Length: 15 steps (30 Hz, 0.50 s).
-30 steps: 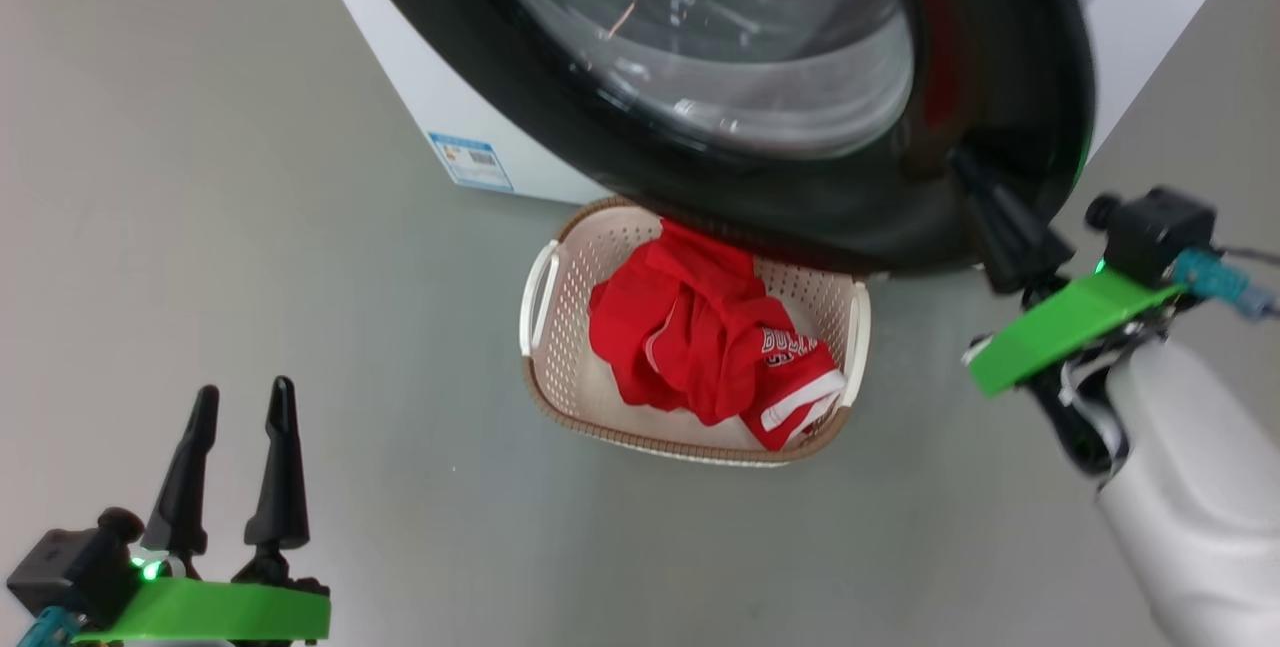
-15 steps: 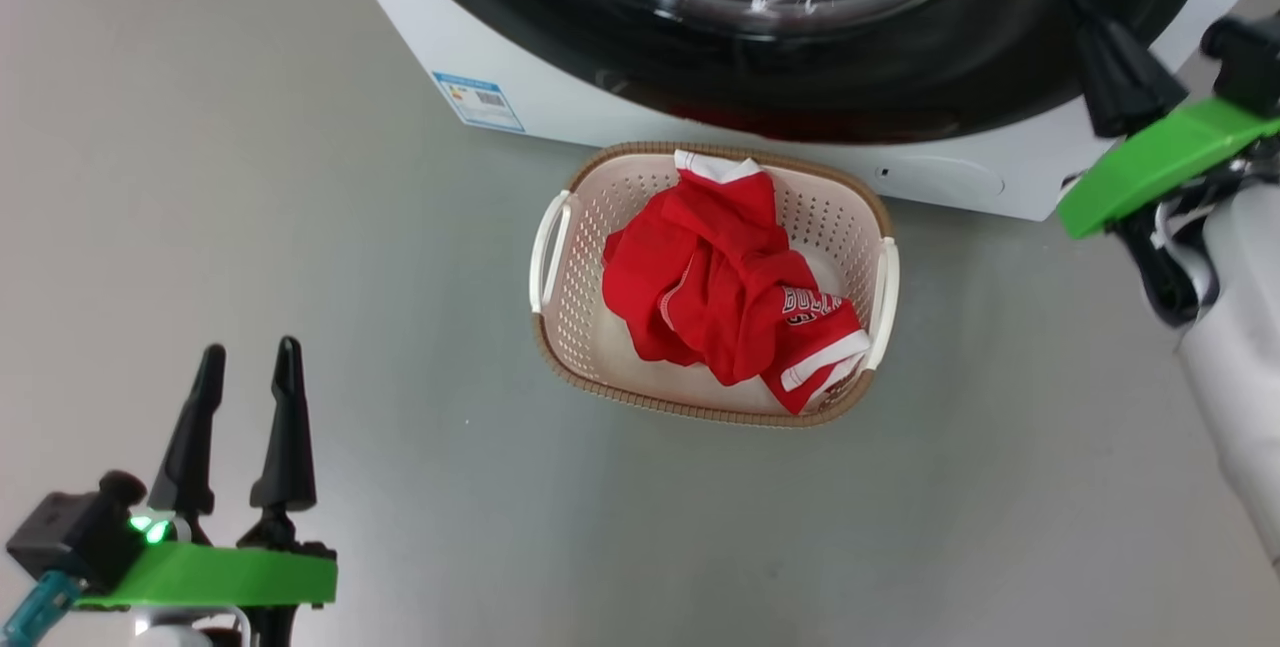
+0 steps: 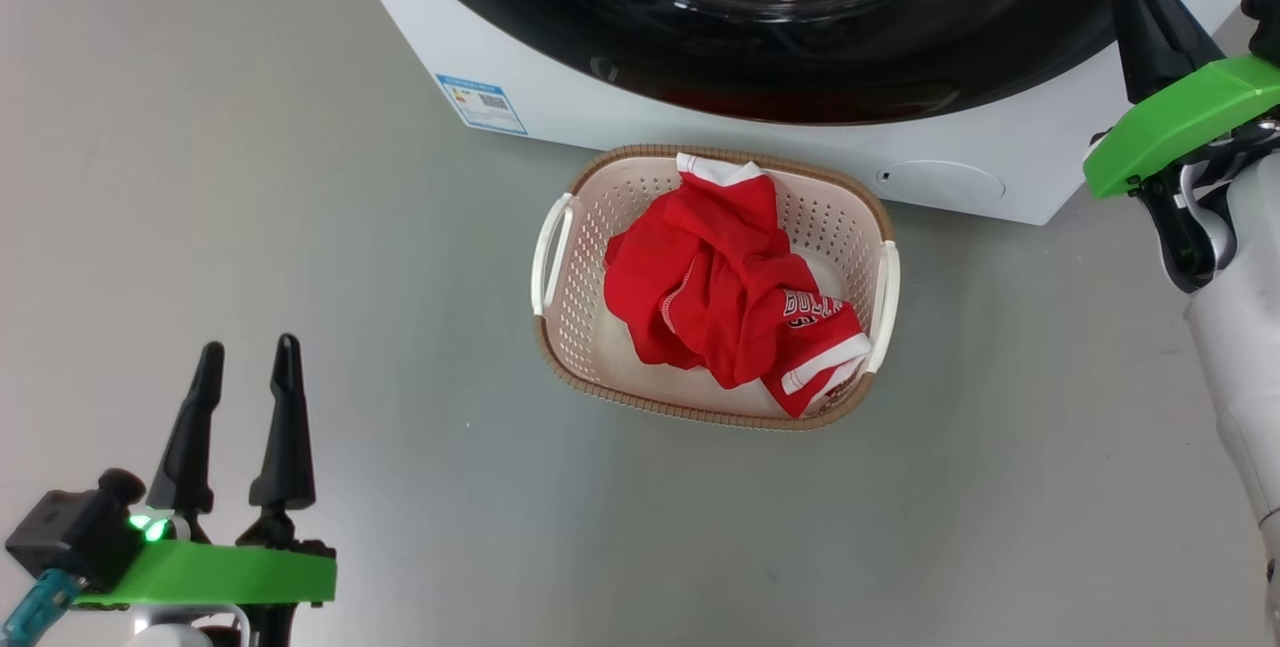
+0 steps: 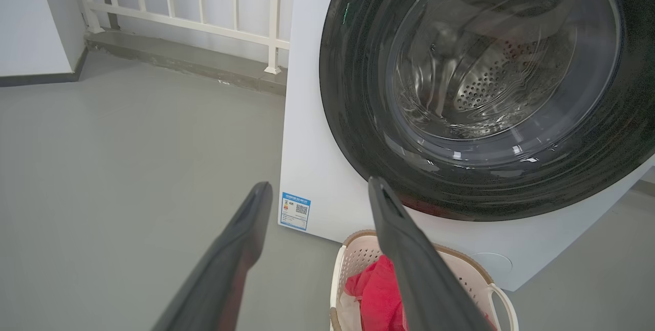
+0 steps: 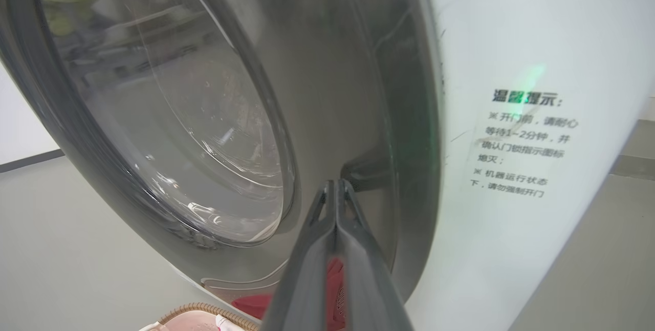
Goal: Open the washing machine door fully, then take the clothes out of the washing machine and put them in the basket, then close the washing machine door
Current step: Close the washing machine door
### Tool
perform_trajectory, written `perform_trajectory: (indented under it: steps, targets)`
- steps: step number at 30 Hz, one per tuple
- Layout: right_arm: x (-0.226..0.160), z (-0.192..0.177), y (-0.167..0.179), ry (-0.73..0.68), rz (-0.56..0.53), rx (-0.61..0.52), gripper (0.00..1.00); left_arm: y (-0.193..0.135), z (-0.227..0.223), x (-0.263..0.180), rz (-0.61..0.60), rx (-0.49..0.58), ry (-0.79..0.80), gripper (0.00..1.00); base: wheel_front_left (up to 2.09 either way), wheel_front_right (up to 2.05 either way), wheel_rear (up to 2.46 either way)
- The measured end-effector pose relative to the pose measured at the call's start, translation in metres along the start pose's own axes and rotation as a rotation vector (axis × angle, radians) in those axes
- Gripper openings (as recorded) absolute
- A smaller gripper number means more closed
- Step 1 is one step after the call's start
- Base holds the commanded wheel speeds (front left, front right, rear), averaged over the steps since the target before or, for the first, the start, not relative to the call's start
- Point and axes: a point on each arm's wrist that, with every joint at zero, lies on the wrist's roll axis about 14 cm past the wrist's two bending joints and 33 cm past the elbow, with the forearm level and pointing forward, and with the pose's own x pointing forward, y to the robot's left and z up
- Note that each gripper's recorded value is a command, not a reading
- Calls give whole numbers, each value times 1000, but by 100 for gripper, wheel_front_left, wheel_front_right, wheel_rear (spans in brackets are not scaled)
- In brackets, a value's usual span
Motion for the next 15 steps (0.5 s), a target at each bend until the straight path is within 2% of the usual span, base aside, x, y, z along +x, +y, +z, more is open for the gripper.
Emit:
perform_trajectory:
  steps: [13, 14, 15]
  targets:
    - [-16, 19, 1, -27, -16, 0, 0, -9, 9, 0, -29, -15, -29, 100, 0, 0, 0]
    - [-19, 18, 1, -25, -16, 0, 6, -10, 10, 0, -33, -17, -31, 100, 0, 0, 0]
    - [-22, 19, 2, -25, -15, 0, 25, -11, 11, 0, -37, -19, -35, 100, 0, 0, 0]
